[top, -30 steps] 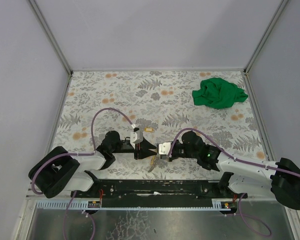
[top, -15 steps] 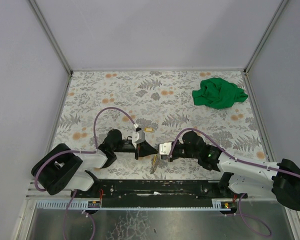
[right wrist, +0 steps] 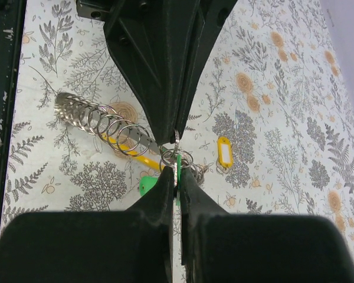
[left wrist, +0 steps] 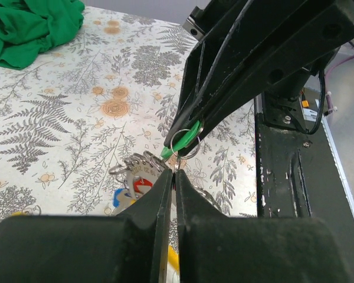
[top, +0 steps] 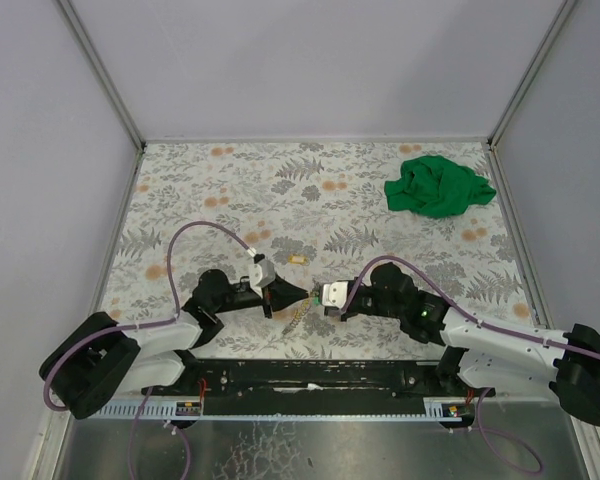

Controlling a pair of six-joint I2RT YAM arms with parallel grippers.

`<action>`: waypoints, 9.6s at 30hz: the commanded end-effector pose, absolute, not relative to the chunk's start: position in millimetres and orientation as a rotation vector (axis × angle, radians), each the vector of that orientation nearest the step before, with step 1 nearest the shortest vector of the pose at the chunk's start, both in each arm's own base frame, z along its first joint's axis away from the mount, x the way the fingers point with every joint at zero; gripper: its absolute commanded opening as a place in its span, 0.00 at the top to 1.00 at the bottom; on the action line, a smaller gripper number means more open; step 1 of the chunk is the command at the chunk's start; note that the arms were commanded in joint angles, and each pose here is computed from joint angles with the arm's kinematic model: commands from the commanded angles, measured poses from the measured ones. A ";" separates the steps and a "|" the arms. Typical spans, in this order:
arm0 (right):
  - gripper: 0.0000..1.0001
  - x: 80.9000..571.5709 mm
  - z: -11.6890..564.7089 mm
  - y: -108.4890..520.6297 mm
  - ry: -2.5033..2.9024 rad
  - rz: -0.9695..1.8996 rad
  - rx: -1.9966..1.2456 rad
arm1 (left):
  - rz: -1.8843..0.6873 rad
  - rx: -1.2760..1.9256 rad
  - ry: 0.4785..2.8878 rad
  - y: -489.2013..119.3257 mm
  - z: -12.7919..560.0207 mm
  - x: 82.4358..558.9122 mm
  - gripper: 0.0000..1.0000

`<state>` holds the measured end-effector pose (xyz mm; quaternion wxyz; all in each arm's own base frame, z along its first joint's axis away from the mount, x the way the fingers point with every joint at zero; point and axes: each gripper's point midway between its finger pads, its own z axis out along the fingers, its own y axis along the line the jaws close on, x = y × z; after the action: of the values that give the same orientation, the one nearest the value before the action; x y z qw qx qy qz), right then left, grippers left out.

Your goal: Put the keys on the keyring

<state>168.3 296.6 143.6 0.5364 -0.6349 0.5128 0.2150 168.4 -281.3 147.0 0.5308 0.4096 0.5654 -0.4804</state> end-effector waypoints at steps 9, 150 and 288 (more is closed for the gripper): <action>1.00 174.8 126.9 300.5 1.330 0.527 -1.486 | -1.099 0.746 1.345 -261.7 164.6 180.5 1.00; 0.58 151.6 107.0 342.8 1.159 0.761 -1.473 | -1.066 0.699 1.424 -256.1 142.0 176.8 1.00; 0.61 180.0 113.6 298.3 1.318 0.455 -1.427 | -0.892 1.026 1.504 -282.5 114.9 186.3 1.00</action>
<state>173.5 304.9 104.9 0.5269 -0.6130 0.5486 0.2137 175.5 -281.8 104.8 0.5147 0.4332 0.6249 -0.3961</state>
